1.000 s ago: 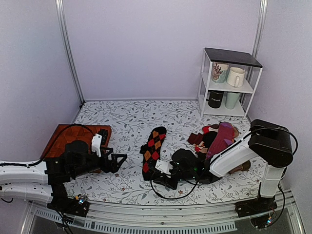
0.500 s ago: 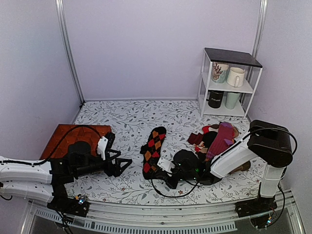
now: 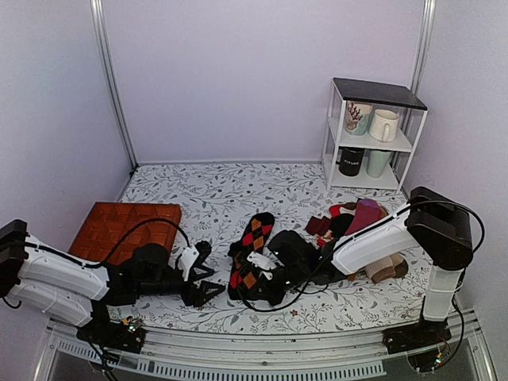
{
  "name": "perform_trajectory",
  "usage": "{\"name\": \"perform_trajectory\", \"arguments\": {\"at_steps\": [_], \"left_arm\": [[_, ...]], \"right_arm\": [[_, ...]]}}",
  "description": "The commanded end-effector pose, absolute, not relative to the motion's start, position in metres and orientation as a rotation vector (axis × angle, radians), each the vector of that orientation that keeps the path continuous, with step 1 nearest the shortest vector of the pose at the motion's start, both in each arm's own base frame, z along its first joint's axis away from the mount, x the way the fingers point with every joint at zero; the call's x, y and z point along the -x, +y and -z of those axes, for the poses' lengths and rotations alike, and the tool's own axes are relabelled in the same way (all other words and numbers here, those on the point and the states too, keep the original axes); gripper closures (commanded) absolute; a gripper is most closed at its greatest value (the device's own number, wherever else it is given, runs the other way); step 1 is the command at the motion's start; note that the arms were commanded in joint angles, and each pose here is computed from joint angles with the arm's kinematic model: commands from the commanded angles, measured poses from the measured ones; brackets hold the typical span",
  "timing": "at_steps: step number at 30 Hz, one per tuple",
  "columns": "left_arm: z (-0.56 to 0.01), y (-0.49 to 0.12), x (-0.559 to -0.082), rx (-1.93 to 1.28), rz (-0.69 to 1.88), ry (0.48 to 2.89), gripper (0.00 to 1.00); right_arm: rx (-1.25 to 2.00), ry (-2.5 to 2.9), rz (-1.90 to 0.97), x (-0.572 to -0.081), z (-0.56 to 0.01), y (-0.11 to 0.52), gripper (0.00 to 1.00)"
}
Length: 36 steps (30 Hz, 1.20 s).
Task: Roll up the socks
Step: Roll the sock at the center of the board.
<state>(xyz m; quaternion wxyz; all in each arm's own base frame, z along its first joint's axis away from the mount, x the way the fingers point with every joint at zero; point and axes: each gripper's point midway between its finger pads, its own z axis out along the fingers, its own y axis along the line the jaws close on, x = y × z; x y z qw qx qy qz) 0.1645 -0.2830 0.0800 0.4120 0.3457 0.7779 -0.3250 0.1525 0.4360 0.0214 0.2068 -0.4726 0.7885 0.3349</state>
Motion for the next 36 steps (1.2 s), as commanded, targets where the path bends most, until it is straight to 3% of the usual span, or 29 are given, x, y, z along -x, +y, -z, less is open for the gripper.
{"name": "perform_trajectory", "arguments": {"at_steps": [1, 11, 17, 36], "left_arm": [[-0.083, -0.304, -0.157, -0.987, 0.824, 1.851, 0.34], [-0.069, -0.331, -0.153, -1.128, 0.738, 1.774, 0.34], [-0.056, -0.335, -0.149, -1.169, 0.742, 1.781, 0.48], [-0.021, -0.333, -0.146, -1.176, 0.743, 1.824, 0.58]], "right_arm": [[1.326, 2.546, -0.879, -0.132, 0.030, 0.396, 1.00], [1.316, 2.603, -0.916, -0.134, 0.035, 0.392, 1.00], [1.318, 2.615, -0.922, -0.134, 0.038, 0.392, 1.00], [1.348, 2.639, -0.943, -0.129, 0.042, 0.388, 1.00]]}}
